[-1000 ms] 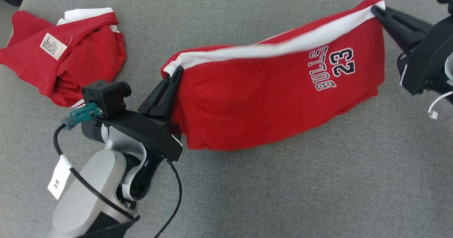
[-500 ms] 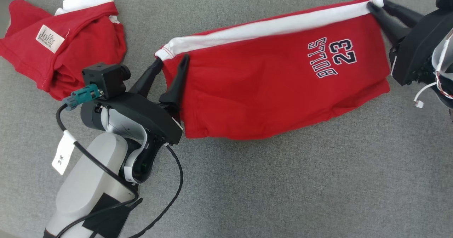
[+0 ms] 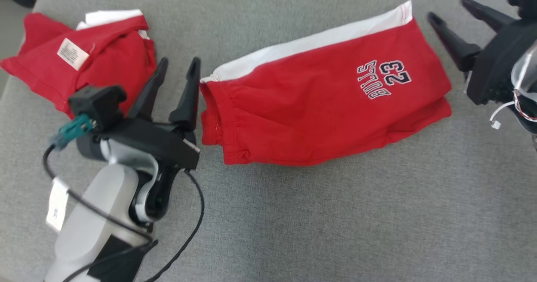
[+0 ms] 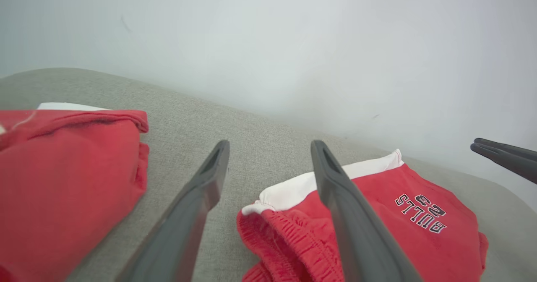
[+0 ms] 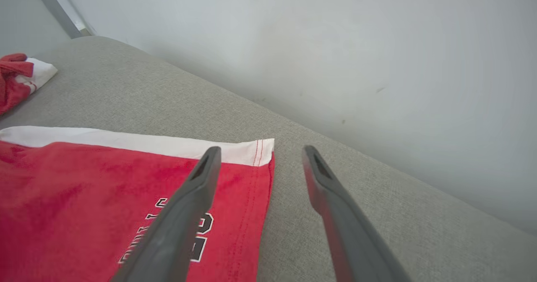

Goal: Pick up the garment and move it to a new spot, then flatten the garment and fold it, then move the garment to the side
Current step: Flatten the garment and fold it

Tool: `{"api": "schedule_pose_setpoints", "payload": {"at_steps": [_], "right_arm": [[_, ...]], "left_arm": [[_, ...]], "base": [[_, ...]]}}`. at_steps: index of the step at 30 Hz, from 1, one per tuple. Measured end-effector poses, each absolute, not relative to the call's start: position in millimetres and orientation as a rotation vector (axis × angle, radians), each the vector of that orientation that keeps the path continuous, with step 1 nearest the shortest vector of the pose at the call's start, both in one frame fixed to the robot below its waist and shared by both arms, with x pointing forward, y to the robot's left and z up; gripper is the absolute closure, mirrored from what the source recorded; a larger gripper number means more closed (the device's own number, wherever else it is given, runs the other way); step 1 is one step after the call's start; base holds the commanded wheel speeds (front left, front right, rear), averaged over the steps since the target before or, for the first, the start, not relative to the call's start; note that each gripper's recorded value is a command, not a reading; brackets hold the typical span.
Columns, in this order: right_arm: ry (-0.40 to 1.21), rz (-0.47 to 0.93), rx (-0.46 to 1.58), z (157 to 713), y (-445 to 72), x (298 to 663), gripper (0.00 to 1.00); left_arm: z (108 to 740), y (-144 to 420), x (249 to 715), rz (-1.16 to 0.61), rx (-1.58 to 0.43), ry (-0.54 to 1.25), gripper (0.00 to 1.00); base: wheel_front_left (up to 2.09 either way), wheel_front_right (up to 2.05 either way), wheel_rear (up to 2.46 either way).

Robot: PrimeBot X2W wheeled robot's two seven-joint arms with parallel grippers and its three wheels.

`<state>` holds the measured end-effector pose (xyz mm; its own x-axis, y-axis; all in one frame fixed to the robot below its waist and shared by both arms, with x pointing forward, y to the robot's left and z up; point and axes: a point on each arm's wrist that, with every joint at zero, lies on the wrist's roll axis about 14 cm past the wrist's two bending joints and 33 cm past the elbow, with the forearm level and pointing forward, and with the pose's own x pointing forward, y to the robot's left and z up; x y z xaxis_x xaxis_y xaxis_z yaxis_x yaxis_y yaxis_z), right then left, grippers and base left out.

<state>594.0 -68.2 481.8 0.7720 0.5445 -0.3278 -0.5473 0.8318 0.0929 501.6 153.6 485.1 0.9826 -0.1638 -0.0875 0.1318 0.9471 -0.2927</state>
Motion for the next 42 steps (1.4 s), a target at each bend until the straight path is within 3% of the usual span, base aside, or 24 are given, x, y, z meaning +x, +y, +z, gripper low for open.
{"api": "schedule_pose_setpoints", "payload": {"at_steps": [10,18,27,42], "right_arm": [[0.271,0.474,0.061,501,-86,570,0.0],[0.273,0.387,0.133,504,-96,533,0.0],[0.393,0.301,0.162,484,-111,498,0.0],[0.531,0.204,0.16,445,-118,500,0.0]], "left_arm": [[539,175,461,-0.093,-0.337,-0.109,0.0],[557,177,412,-0.099,-0.347,-0.166,0.0],[549,174,362,-0.077,-0.366,-0.143,0.0],[526,180,328,-0.048,-0.359,-0.073,0.0]], "base": [[0.0,0.0,0.0],[0.0,0.0,0.0],[0.0,0.0,0.0],[0.0,0.0,0.0]]}}
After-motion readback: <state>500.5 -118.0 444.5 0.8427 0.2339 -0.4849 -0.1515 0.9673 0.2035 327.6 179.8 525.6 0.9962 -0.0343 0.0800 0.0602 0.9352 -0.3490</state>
